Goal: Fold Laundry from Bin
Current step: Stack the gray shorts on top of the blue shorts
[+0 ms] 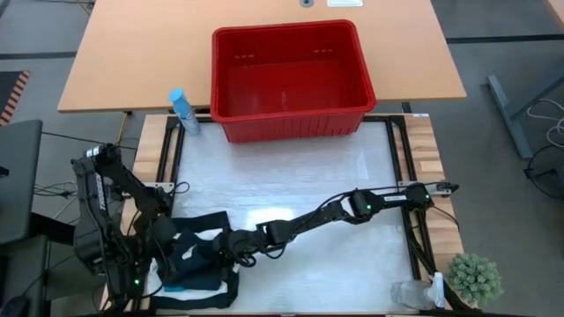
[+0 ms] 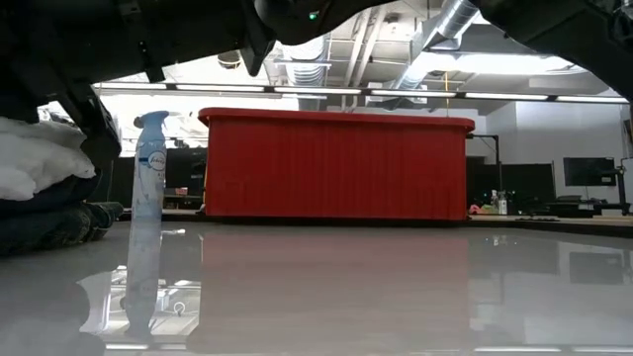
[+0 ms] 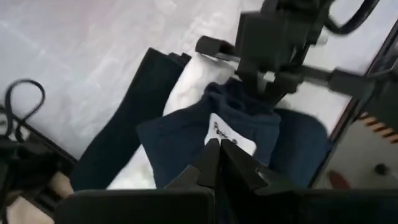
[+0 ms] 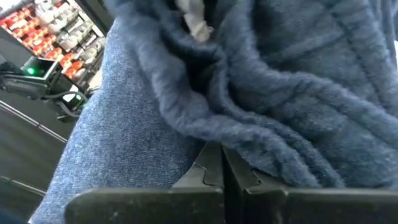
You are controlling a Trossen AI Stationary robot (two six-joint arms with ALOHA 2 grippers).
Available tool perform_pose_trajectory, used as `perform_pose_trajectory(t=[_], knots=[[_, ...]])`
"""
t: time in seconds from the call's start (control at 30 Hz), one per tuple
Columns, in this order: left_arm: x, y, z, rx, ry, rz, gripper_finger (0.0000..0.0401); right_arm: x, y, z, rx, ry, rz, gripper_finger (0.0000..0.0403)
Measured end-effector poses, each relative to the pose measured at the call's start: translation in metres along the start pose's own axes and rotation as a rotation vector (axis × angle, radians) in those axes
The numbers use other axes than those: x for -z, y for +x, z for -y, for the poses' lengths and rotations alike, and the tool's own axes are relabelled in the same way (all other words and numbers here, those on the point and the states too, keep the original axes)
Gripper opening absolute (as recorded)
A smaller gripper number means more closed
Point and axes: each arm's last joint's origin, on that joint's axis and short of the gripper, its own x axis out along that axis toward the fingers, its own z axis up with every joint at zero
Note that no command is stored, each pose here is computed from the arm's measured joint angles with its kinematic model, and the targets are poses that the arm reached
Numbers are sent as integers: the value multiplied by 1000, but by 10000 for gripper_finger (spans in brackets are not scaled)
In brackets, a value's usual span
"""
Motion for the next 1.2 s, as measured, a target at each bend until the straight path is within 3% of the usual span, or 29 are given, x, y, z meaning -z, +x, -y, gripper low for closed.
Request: perform_pose_trajectory(t=[0.2, 0.33, 0.47, 0.63, 0.87, 1.07, 1.2], knots=[[25, 20, 24, -40, 242, 3, 0, -13, -4, 3, 17, -15, -9, 16], [41, 32, 42, 9, 321, 22, 0, -17, -5, 8, 19, -10, -13, 16], [43, 29, 51, 61, 316, 74, 0, -17, -5, 8, 9, -10, -17, 17], [51, 38, 34, -82, 307, 48, 0, -17, -5, 8, 8, -10, -17, 17], [67, 60, 27, -93, 317, 47, 0, -17, -5, 8, 8, -10, -16, 18], [80, 90, 5, -231, 285, -6, 0, -22, -9, 6, 15, 28, -29, 22], [90, 102, -6, -262, 221, -29, 0, -38, -25, -3, 40, 26, -58, 23]])
